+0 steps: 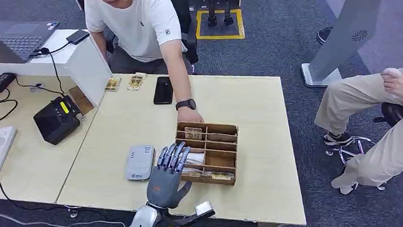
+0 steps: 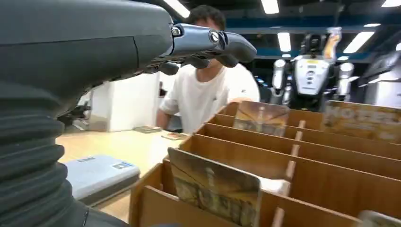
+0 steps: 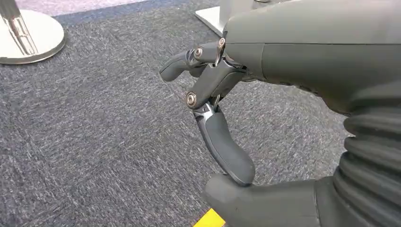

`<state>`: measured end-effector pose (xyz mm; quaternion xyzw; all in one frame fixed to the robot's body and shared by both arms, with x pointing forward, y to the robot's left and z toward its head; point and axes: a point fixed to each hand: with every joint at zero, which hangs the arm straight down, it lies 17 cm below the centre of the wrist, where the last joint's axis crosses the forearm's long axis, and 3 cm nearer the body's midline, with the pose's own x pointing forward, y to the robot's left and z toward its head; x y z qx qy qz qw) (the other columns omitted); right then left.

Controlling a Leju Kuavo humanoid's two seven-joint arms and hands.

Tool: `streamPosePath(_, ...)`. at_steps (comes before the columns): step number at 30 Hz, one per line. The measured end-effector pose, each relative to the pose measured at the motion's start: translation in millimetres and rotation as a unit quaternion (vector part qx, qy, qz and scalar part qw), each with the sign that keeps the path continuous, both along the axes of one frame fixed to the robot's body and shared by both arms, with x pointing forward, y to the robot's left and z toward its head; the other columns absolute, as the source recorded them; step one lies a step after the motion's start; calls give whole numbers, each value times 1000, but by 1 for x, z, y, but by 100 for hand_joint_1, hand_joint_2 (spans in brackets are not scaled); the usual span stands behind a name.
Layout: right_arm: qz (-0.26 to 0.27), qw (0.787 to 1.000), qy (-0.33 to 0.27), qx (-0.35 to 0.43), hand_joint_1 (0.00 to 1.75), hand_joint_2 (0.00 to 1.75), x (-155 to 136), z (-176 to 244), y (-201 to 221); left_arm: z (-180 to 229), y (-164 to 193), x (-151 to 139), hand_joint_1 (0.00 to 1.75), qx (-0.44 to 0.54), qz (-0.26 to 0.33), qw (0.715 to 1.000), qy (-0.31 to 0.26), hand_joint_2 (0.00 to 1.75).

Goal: Pass the card to the sensor for recognition and then transmit it.

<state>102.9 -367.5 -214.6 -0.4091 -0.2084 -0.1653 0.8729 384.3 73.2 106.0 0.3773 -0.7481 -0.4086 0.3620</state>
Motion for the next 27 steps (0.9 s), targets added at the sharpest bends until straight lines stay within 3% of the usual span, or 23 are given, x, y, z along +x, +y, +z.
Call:
streamPosePath(11,4,1000,-3,-2,0,175,2,1,0,-6,-11,-5,5,2,-21,1000,5,175)
streamPosePath(16,9,1000,-2,-3,0,175,3,1,0,-11,-12,-5,54,7,-17,1000,12,175)
streamPosePath(20,14,1000,-3,-3,0,175,4,1,1,-17,-10,-3,61,15,-2,1000,21,175)
streamPosePath(24,15,1000,-3,-3,0,175,5,1,2,-25,-4,-1,56,14,18,999,37,175)
streamPosePath(27,15,1000,-3,0,0,175,5,0,3,-31,-5,0,42,15,24,998,47,175)
